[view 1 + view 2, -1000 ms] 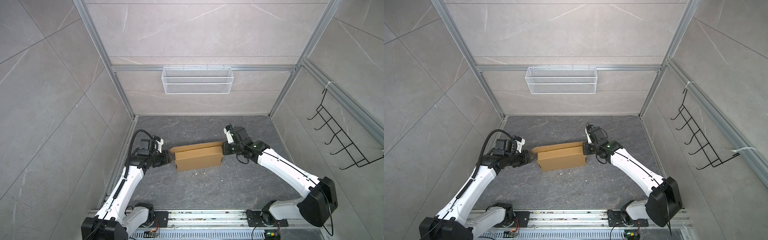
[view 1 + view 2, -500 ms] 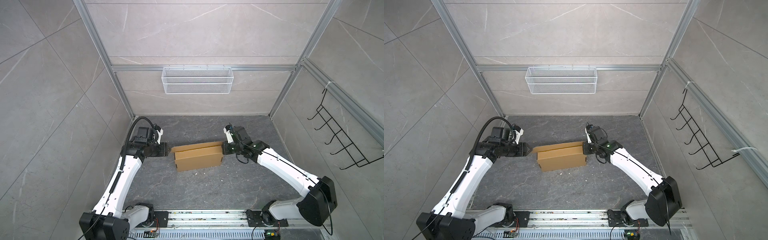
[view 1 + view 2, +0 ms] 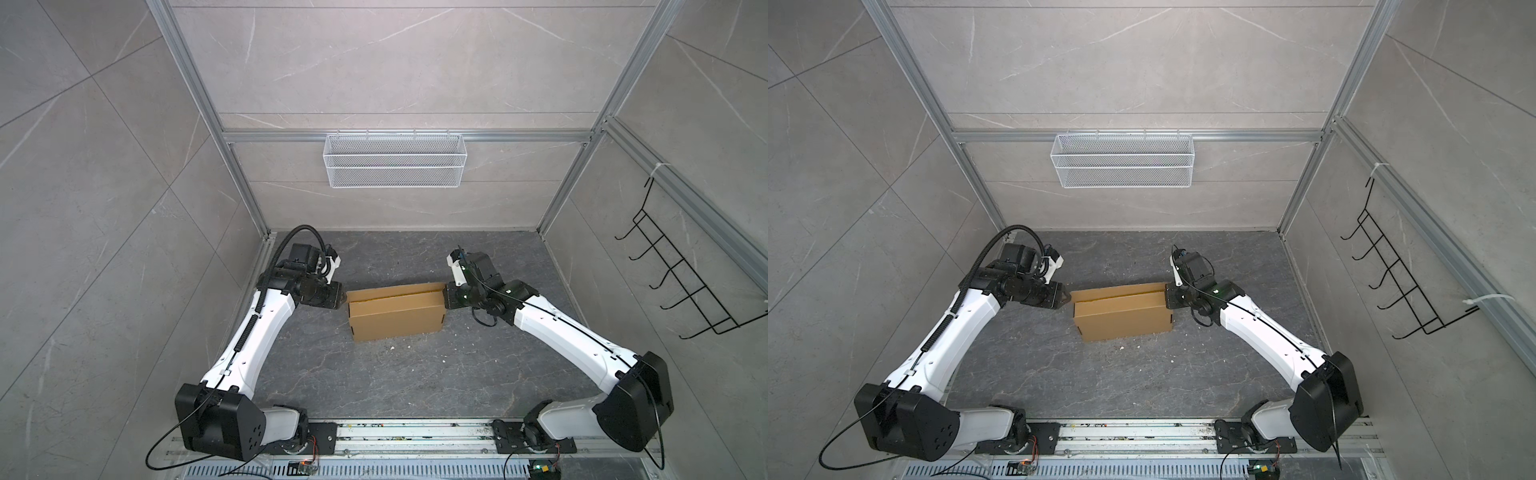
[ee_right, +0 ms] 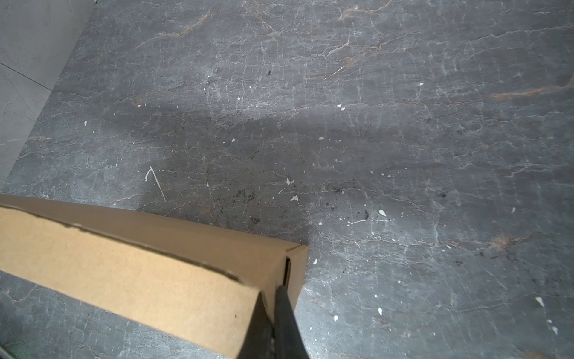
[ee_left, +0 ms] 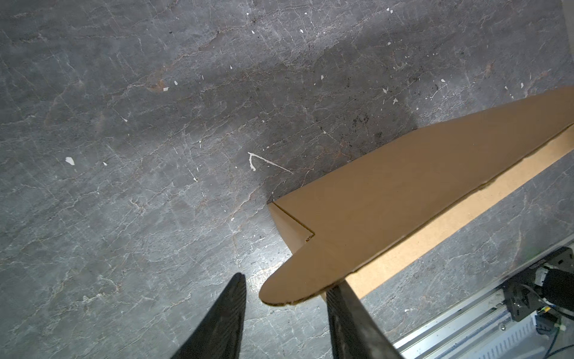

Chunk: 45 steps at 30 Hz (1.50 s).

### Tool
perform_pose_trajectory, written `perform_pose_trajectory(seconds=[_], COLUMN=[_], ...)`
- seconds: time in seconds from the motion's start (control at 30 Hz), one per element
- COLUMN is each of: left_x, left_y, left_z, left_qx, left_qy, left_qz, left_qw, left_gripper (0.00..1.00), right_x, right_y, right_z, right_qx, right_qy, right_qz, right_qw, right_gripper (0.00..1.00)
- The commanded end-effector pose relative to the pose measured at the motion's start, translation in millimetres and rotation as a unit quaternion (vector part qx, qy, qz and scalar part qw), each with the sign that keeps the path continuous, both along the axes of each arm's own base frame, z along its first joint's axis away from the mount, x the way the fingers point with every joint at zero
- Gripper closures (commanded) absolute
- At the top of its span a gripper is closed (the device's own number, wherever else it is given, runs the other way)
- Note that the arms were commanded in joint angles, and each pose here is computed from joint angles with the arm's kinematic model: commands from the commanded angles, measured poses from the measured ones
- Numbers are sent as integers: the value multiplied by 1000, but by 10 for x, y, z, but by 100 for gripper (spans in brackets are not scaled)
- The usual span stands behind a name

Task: Assemble paper box
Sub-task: Fold and tuck the lid into the gap.

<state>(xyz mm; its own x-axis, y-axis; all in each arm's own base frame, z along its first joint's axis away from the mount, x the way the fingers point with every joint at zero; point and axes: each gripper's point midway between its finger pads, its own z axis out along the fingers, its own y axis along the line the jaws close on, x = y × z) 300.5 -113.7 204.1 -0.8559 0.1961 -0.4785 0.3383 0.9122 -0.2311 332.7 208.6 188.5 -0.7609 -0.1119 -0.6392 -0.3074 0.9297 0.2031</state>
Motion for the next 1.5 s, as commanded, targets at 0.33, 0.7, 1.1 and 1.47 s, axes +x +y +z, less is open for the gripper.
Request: perform_pose_trajectory(seconds=[0.33,0.7,1.1,1.47], left_x=[-10,-36,-32,-27], left_y=[-151,-280,-308,-288], left_z=[76,92,23,-52], left_qx=[-17,-41,-56,-67], left_qy=[5,34,52,47], left_qz=[-33,-22,17,45], left_qw=[999,998,997,996], left_gripper=[69,81,83,84], right_x=[-359,-362,-362,-354], right_y=[-167,-158,-143,-127], right_z=[-593,-601,-603,-592], right_qx=[-67,-64,-61,-59], right_qy=[115,117,117,118], right_qz=[7,7,7,7], right_qw=[991,991,991,991], right_gripper=[100,100,100,100])
